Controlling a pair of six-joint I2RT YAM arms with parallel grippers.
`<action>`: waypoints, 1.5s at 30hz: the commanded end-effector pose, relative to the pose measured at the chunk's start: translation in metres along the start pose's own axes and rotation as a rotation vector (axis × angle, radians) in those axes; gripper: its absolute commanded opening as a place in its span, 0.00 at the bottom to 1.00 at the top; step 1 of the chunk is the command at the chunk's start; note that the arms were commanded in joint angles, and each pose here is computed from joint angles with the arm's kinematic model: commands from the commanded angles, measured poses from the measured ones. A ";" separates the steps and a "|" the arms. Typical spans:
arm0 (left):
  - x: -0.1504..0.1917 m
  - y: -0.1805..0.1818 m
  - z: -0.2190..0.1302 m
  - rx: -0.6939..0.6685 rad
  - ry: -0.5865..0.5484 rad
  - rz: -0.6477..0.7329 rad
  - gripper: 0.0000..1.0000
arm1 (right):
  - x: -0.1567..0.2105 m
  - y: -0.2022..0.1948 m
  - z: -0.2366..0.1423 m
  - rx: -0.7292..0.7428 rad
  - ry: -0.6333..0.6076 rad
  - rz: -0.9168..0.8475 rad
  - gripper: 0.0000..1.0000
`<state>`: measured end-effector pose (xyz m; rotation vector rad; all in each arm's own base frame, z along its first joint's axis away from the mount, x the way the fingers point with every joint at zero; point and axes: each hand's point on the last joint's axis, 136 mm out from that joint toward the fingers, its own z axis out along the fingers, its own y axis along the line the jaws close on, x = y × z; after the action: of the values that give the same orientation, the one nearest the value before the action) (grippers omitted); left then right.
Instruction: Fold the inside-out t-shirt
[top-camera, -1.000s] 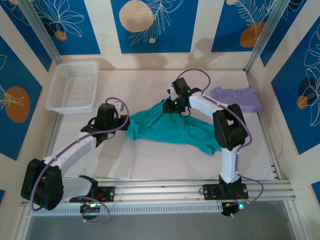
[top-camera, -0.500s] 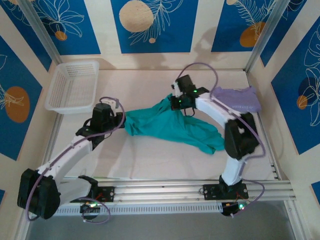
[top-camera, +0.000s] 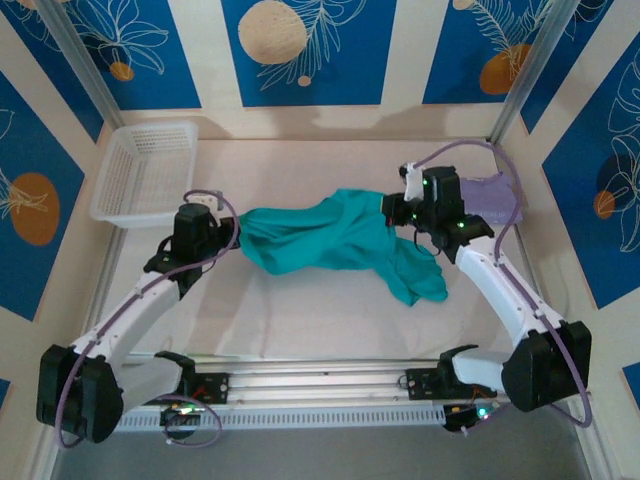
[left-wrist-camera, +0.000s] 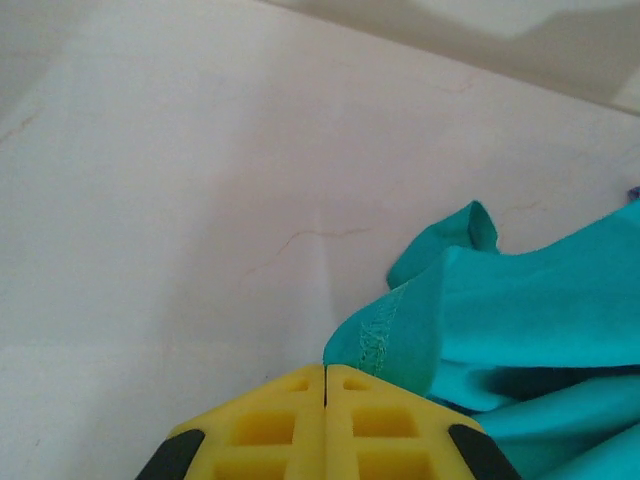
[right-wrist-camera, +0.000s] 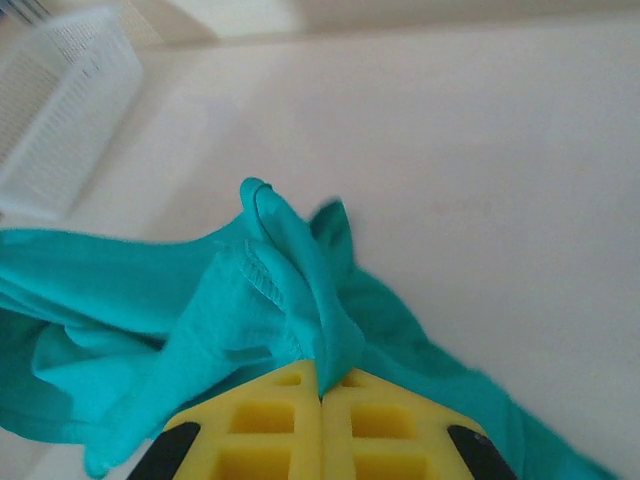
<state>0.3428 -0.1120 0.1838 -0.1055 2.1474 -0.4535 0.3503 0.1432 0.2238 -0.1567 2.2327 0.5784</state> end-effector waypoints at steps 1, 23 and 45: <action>0.012 0.010 0.004 -0.014 0.026 -0.025 0.00 | 0.014 -0.004 0.002 -0.017 0.018 0.067 0.00; -0.186 -0.073 -0.226 0.215 -0.673 0.011 0.00 | -0.134 0.116 -0.222 -0.273 -0.511 -0.126 0.00; -0.272 -0.061 -0.118 -0.062 -0.583 0.152 0.00 | -0.193 0.080 -0.140 -0.199 -0.546 -0.062 0.00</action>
<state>0.3915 -0.0876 0.4292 -0.0738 1.7045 -0.2833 0.3396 0.1456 0.4347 -0.1617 1.7757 0.7556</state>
